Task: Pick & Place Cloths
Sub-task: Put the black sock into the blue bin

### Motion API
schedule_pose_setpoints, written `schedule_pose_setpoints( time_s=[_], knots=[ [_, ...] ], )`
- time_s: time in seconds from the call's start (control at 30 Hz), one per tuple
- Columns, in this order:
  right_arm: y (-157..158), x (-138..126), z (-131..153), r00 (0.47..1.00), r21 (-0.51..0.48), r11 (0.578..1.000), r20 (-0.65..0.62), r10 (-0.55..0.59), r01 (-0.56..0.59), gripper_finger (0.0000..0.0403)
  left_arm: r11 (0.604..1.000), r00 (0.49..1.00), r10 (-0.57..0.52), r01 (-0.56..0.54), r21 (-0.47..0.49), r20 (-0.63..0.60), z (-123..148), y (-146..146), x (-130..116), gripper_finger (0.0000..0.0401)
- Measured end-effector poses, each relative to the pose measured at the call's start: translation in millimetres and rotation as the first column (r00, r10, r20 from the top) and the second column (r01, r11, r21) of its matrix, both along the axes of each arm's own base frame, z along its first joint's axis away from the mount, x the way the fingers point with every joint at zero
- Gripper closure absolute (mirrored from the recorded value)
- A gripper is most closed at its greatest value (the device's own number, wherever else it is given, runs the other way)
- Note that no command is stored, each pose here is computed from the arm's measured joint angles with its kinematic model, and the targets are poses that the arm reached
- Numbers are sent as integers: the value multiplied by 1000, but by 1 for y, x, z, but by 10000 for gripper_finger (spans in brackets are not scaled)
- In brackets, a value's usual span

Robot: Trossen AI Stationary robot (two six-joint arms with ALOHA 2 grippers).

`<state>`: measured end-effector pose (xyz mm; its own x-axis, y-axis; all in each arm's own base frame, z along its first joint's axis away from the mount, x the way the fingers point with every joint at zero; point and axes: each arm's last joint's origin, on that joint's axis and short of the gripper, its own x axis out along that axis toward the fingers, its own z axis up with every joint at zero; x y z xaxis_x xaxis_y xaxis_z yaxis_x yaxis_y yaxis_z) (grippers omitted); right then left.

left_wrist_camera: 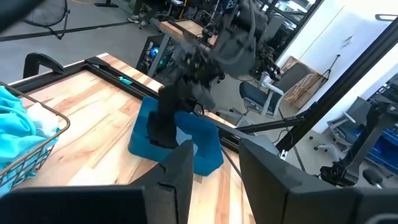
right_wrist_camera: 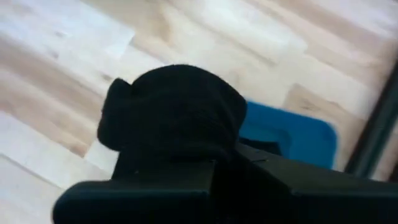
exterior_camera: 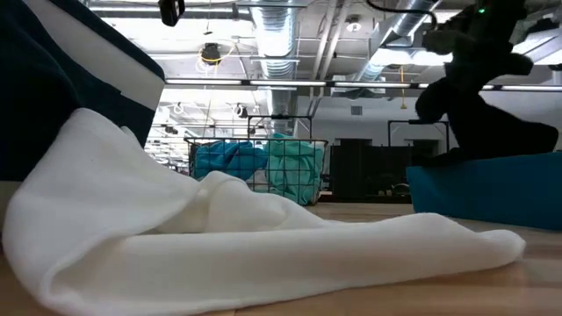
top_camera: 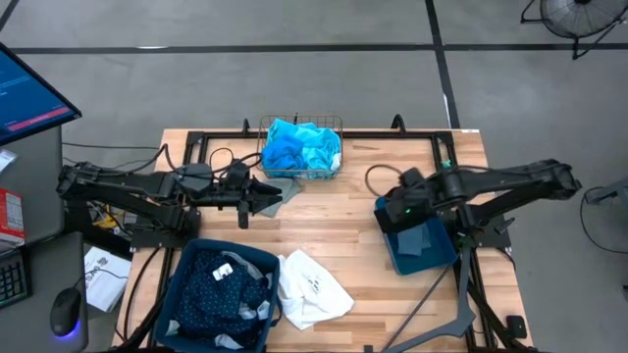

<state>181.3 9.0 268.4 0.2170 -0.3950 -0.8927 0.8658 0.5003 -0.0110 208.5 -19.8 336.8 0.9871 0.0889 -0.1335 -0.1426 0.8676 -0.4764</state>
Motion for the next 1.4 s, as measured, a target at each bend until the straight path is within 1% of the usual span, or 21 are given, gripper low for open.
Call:
schedule_pose_setpoints(
  time_s=[0.13, 0.3, 0.43, 0.5, 0.67, 0.77, 0.87, 0.97, 1.1, 1.2, 1.3, 1.4],
  knots=[
    [11, 12, -18, 998, 15, 999, -46, 34, -34, 403, 1000, 1000, 0, 0, 0, 0, 0, 0, 0, 289],
    [22, 6, -42, 993, 60, 998, -117, 17, -10, 403, 1000, 1000, 0, 0, 0, 0, 0, 0, 0, 289],
    [27, -4, -60, 997, 91, 996, -73, 16, -9, 403, 1000, 1000, 0, 0, 1, 0, 0, 0, 0, 289],
    [27, -10, -70, 998, 105, 994, -63, -9, 15, 403, 1000, 1000, 0, 0, 1, -6, -2, 0, 0, 289],
    [21, -24, -96, 988, 145, 979, -85, -129, 141, 403, 1000, 1000, 0, 0, 4, -23, -9, 0, 0, 289],
    [20, -24, -105, 981, 161, 969, -81, -174, 185, 397, 1000, 999, 0, 0, 5, -44, -15, 0, 1, 289],
    [19, -22, -109, 976, 159, 965, -88, -198, 210, 381, 1000, 999, 0, 0, 4, -50, -18, 0, 1, 289],
    [16, -21, -111, 966, 172, 953, -108, -234, 250, 353, 1000, 998, 1, -1, 1, -58, -21, 0, 1, 289],
    [15, -19, -114, 966, 215, 946, -149, -213, 242, 295, 1000, 998, 1, -1, -1, -55, -20, 0, 1, 289],
    [14, -16, -113, 974, 271, 941, -162, -161, 201, 235, 1000, 999, 1, -1, -1, -54, -20, 0, 1, 289],
    [15, -9, -104, 985, 323, 937, -149, -86, 131, 175, 1000, 998, -1, 1, 0, -56, -20, 0, 1, 289],
    [17, 0, -88, 992, 333, 940, -123, -38, 77, 138, 1000, 998, -2, 2, 2, -56, -20, 0, 1, 289]
  ],
)
